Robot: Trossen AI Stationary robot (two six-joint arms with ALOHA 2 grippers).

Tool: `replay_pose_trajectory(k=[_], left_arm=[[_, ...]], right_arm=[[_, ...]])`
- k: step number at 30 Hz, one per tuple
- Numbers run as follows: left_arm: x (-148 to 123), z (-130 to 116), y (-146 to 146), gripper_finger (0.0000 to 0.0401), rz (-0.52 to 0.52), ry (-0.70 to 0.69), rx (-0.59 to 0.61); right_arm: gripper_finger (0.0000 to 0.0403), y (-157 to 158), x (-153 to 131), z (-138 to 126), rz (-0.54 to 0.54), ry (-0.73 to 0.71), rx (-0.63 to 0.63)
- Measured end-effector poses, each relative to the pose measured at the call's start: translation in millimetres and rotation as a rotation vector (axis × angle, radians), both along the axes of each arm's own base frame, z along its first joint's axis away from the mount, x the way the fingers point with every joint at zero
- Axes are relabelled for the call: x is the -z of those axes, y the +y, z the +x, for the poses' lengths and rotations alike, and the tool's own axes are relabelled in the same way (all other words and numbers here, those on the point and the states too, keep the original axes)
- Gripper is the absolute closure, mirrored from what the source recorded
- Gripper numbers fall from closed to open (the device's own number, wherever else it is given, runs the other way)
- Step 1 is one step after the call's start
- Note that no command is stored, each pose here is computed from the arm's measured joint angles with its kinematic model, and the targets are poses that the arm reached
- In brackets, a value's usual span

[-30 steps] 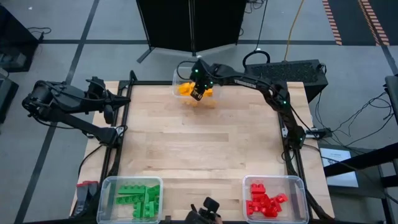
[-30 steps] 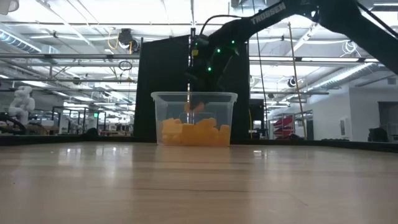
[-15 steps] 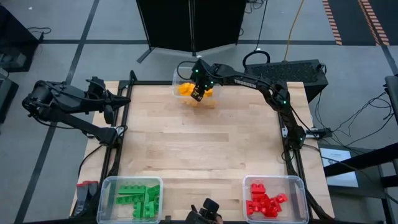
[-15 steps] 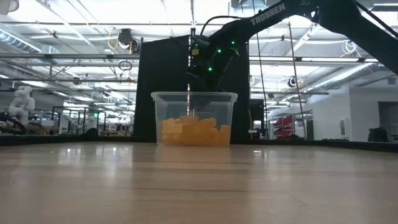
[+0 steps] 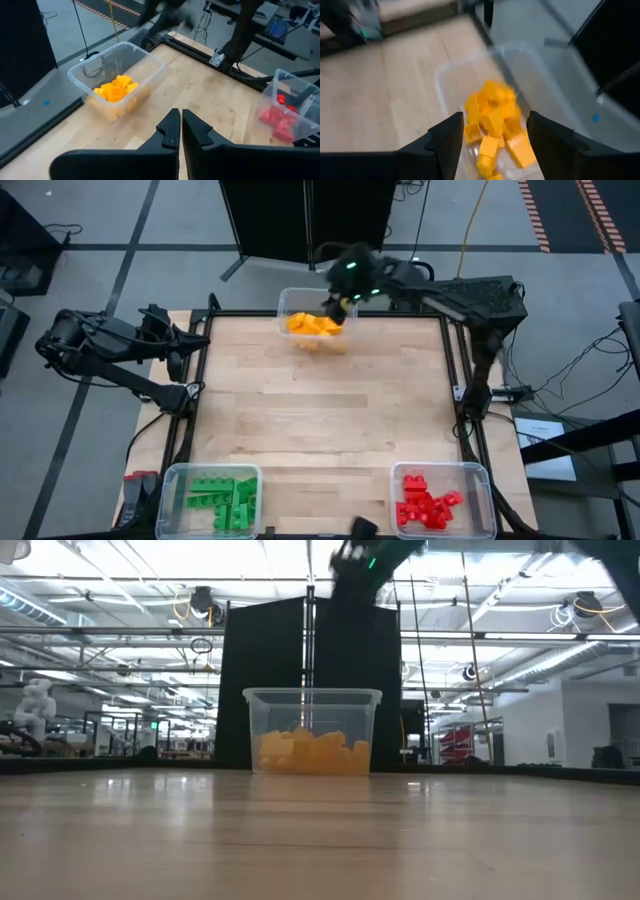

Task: Sort blocks
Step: Return to Home Position

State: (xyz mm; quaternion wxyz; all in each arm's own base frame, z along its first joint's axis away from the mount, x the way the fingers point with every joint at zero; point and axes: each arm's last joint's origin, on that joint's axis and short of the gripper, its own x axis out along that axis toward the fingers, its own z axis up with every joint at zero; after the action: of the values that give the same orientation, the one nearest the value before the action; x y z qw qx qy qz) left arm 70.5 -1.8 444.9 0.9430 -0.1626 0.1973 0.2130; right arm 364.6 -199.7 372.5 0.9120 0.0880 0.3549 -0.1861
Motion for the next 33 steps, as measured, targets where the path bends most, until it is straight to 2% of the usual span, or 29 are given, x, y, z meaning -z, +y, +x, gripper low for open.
replay_pose_trajectory(k=[4,8,12,16,20,23,27,33], left_arm=[[0,0,0,0.0401,0.002,0.0,-0.002],[0,-1,0,0.0401,-0.005,-0.008,-0.009],[-4,1,0,0.0401,0.004,-0.04,0.017],[-15,5,-2,0.0401,0.103,-0.112,0.106],[-31,2,-2,0.0401,0.191,-0.226,0.178],[-33,-12,1,0.0401,0.219,-0.257,0.184],[-28,-45,10,0.0401,0.2,-0.319,0.154],[-6,-103,24,0.0401,0.112,-0.482,0.115]], right_arm=[[0.0191,30,-62,-48,-0.076,-0.101,-0.024],[0.0192,67,-111,-106,-0.128,-0.195,-0.044],[0.0194,107,-142,-167,-0.144,-0.258,-0.082],[0.0194,144,-158,-235,-0.098,-0.321,-0.07],[0.0194,172,-161,-290,-0.054,-0.379,-0.07],[0.0194,188,-155,-317,-0.008,-0.434,-0.178],[0.0194,200,-132,-338,0.045,-0.508,-0.291],[0.0195,209,-78,-359,-0.017,-0.644,-0.33]])
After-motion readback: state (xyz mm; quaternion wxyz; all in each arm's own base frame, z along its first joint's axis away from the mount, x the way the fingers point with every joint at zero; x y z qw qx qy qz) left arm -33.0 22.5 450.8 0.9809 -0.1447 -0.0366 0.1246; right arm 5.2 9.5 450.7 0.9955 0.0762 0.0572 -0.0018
